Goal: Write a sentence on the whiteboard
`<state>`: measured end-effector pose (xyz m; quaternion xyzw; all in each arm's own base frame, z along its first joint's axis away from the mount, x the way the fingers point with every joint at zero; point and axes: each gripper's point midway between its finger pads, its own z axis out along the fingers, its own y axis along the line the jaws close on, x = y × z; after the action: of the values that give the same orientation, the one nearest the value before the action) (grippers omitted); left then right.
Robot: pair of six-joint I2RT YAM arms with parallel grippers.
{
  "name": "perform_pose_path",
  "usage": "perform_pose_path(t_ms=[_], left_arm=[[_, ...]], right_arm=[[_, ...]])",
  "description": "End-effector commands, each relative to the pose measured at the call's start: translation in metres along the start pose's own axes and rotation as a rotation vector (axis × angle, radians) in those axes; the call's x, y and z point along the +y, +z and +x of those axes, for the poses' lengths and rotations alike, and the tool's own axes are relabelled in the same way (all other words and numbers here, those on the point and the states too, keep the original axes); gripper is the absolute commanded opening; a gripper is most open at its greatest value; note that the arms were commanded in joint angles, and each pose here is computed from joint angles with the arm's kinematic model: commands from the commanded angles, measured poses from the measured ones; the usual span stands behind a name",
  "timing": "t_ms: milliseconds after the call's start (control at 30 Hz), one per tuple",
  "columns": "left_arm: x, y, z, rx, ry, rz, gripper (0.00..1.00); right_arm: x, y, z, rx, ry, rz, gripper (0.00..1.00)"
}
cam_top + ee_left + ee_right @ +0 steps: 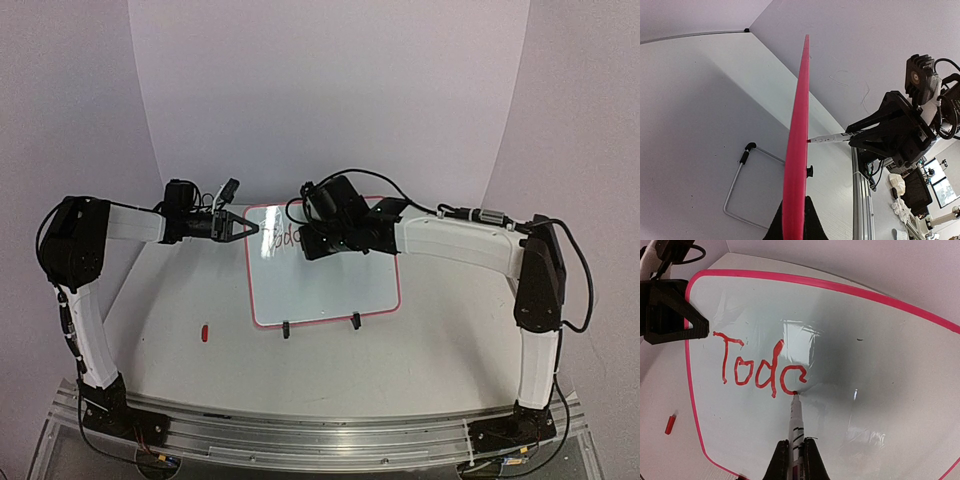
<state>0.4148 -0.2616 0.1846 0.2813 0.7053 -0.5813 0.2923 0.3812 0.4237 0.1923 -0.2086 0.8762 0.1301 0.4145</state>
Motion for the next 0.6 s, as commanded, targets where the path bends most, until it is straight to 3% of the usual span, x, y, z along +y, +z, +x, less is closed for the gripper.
perform_pose_path(t_ms=[0, 567], left_arm=[[0.003, 0.003, -0.001, -0.007, 0.105, -0.045, 0.0], [0.003, 0.004, 0.0, -0.006, 0.105, -0.045, 0.0]], right_arm=[[-0.024, -0.001, -0.014, -0.027, -0.002, 0.095, 0.0], [-0.013, 0.005, -0.024, -0.049, -0.006, 0.05, 0.0]])
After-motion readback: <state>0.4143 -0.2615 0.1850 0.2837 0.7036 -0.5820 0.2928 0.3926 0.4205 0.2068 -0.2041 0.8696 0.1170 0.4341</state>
